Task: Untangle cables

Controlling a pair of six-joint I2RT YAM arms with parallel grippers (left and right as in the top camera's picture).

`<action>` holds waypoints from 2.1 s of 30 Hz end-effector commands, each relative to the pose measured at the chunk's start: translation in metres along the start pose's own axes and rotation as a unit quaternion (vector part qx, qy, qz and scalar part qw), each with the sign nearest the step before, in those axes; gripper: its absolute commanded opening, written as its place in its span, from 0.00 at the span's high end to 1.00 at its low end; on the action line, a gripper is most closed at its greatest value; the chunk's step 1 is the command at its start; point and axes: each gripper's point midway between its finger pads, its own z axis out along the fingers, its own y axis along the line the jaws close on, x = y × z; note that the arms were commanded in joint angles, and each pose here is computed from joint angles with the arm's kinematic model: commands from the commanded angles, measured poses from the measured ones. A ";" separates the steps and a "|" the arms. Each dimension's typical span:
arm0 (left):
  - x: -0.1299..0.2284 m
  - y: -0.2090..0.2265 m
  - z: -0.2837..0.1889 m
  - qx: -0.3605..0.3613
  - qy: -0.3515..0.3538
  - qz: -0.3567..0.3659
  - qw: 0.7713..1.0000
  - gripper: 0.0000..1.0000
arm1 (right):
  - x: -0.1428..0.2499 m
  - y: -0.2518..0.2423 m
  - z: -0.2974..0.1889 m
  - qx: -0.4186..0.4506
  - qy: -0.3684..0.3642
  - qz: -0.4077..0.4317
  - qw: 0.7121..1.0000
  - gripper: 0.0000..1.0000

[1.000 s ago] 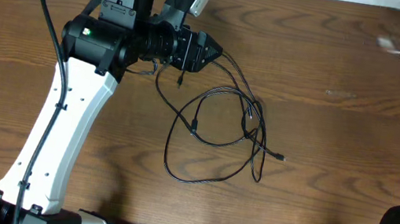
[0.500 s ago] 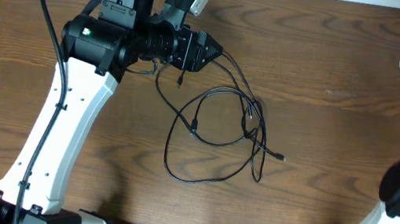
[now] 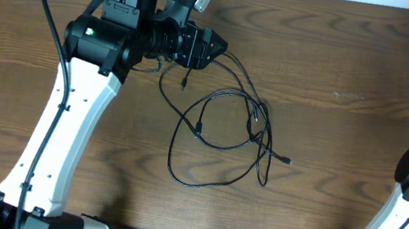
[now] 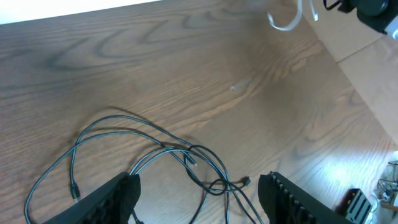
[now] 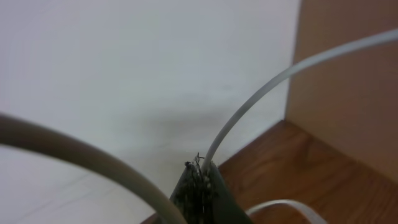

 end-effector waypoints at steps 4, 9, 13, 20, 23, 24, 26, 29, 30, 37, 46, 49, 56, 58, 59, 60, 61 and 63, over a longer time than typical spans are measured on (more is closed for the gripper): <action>-0.001 0.012 0.012 -0.009 0.007 -0.002 1.000 0.34 | 0.067 -0.008 0.021 -0.002 0.068 0.015 0.998 0.48; 0.002 0.015 0.018 -0.008 0.014 -0.007 1.000 0.34 | 0.064 -0.007 0.019 -0.003 0.073 -0.017 0.997 0.01; 0.003 0.016 0.019 -0.009 0.017 -0.008 1.000 0.34 | 0.067 -0.011 0.001 0.013 0.144 -0.039 0.989 0.01; 0.005 0.016 0.019 -0.009 0.021 -0.011 1.000 0.34 | 0.088 -0.038 -0.046 0.065 0.302 -0.073 0.948 0.01; 0.006 0.016 0.019 -0.009 0.022 -0.012 1.000 0.34 | 0.104 -0.062 -0.063 0.099 0.350 -0.094 0.927 0.01; 0.006 0.016 0.019 -0.009 0.023 -0.012 1.000 0.34 | 0.108 -0.066 -0.067 0.102 0.362 -0.095 0.922 0.01; 0.006 0.016 0.019 -0.009 0.023 -0.012 1.000 0.34 | 0.116 -0.073 -0.077 0.109 0.389 -0.104 0.909 0.01; 0.006 0.016 0.019 -0.009 0.023 -0.012 1.000 0.34 | 0.125 -0.078 -0.090 0.101 0.422 -0.137 0.890 0.01; 0.006 0.016 0.019 -0.009 0.023 -0.012 1.000 0.34 | 0.128 -0.078 -0.096 0.093 0.437 -0.147 0.883 0.01; 0.006 0.016 0.019 -0.009 0.023 -0.012 1.000 0.34 | 0.134 -0.065 -0.143 0.011 0.529 -0.188 0.827 0.01; 0.006 0.016 0.019 -0.009 0.023 -0.012 1.000 0.34 | 0.150 -0.068 -0.186 -0.037 0.609 -0.216 0.763 0.01; 0.006 0.016 0.019 -0.009 0.023 -0.012 1.000 0.34 | 0.156 -0.017 -0.196 -0.192 0.605 -0.176 0.753 0.01; 0.000 0.031 0.008 -0.046 0.006 -0.023 0.999 0.34 | 0.161 0.061 -0.229 -0.341 0.589 -0.158 0.715 0.01; -0.003 0.038 -0.001 -0.069 -0.004 -0.039 0.997 0.34 | 0.165 0.073 -0.236 -0.350 0.590 -0.171 0.708 0.01; -0.003 0.041 -0.007 -0.083 -0.008 -0.045 0.995 0.34 | 0.167 0.080 -0.240 -0.355 0.589 -0.176 0.704 0.01; -0.003 0.044 -0.017 -0.101 -0.014 -0.048 0.994 0.34 | 0.170 0.088 -0.245 -0.361 0.588 -0.183 0.700 0.01; -0.002 0.047 -0.025 -0.117 -0.016 -0.048 0.992 0.34 | 0.172 0.094 -0.249 -0.366 0.588 -0.188 0.696 0.01; 0.002 0.052 -0.038 -0.152 -0.017 -0.051 0.987 0.34 | 0.176 0.106 -0.258 -0.374 0.590 -0.198 0.687 0.01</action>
